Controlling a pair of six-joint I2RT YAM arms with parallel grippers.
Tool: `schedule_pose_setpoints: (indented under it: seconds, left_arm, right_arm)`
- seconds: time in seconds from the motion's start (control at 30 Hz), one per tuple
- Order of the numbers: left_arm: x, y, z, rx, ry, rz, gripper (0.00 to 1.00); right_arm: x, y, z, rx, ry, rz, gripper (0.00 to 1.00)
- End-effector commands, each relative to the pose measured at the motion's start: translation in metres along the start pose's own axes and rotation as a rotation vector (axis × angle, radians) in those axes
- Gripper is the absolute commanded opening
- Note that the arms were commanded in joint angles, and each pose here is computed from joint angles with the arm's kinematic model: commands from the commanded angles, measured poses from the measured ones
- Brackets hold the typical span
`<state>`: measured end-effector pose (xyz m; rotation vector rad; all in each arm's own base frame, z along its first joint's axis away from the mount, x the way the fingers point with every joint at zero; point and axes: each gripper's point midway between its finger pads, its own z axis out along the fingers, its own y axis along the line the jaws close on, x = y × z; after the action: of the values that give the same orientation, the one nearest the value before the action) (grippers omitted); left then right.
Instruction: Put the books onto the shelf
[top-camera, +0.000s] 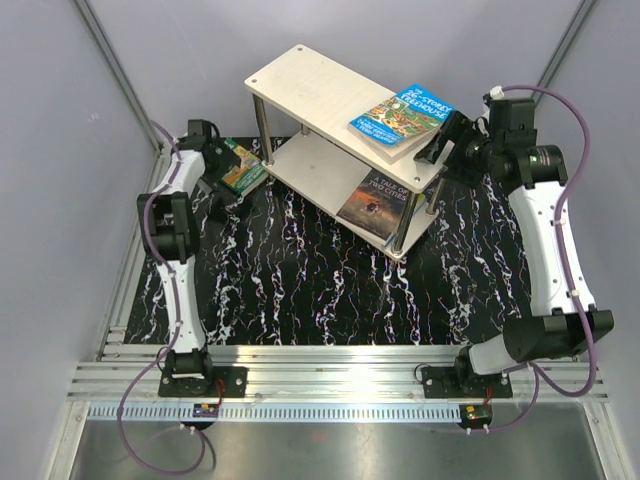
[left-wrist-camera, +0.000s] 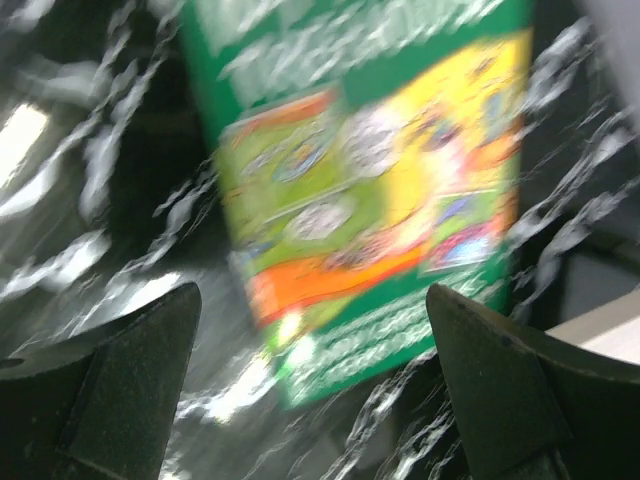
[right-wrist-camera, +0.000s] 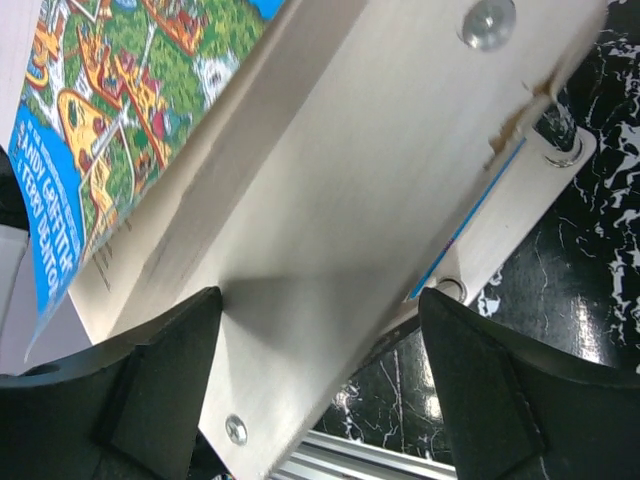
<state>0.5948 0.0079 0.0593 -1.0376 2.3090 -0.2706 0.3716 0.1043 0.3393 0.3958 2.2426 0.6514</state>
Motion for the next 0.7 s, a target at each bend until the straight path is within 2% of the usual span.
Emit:
schedule_pose_setpoints:
  seconds: [0.0,0.1,0.17,0.2,0.27,0.3,0.33,0.4,0.43,0.53,0.57,0.67]
  left_arm:
    - [-0.050,0.000,-0.042,0.083,-0.195,-0.009,0.99]
    - [-0.103,-0.011,-0.046,0.217,-0.375,-0.068,0.99]
    - [-0.139,-0.042,-0.056,0.358,-0.463,-0.102,0.99]
    - [-0.137,-0.034,-0.025,0.346,-0.441,-0.120,0.99]
    - [-0.147,-0.050,-0.013,0.409,-0.437,-0.151,0.99]
    - [-0.166,-0.068,-0.024,0.470,-0.479,-0.158,0.99]
    - [-0.156,-0.061,0.006,0.462,-0.439,-0.196,0.99]
    - [-0.174,-0.077,0.003,0.540,-0.491,-0.238,0.99]
    - [-0.160,-0.065,0.038,0.524,-0.435,-0.306,0.99]
    - [-0.148,-0.068,0.062,0.599,-0.335,-0.427,0.99]
    - [-0.135,-0.059,0.083,0.587,-0.298,-0.448,0.99]
    - [-0.112,-0.056,0.095,0.565,-0.231,-0.465,0.99]
  right_arm:
    - [0.016,-0.012,-0.024,0.050,-0.010,-0.055,0.87]
    - [0.027,-0.017,-0.027,0.060,0.004,-0.015,0.87]
    - [0.033,-0.018,-0.027,0.062,0.014,0.022,0.87]
    - [0.037,-0.020,-0.026,0.068,0.024,0.036,0.87]
    - [0.041,-0.022,-0.024,0.071,0.037,0.068,0.86]
    - [0.042,-0.023,-0.022,0.078,0.042,0.078,0.86]
    - [0.042,-0.023,-0.021,0.081,0.046,0.085,0.86]
    - [0.038,-0.023,-0.018,0.096,0.043,0.106,0.86]
    - [0.037,-0.022,-0.018,0.098,0.041,0.113,0.86]
    - [0.031,-0.022,-0.015,0.111,0.027,0.138,0.86]
    - [0.029,-0.022,-0.015,0.116,0.021,0.148,0.86]
    - [0.027,-0.023,-0.011,0.126,0.018,0.169,0.86]
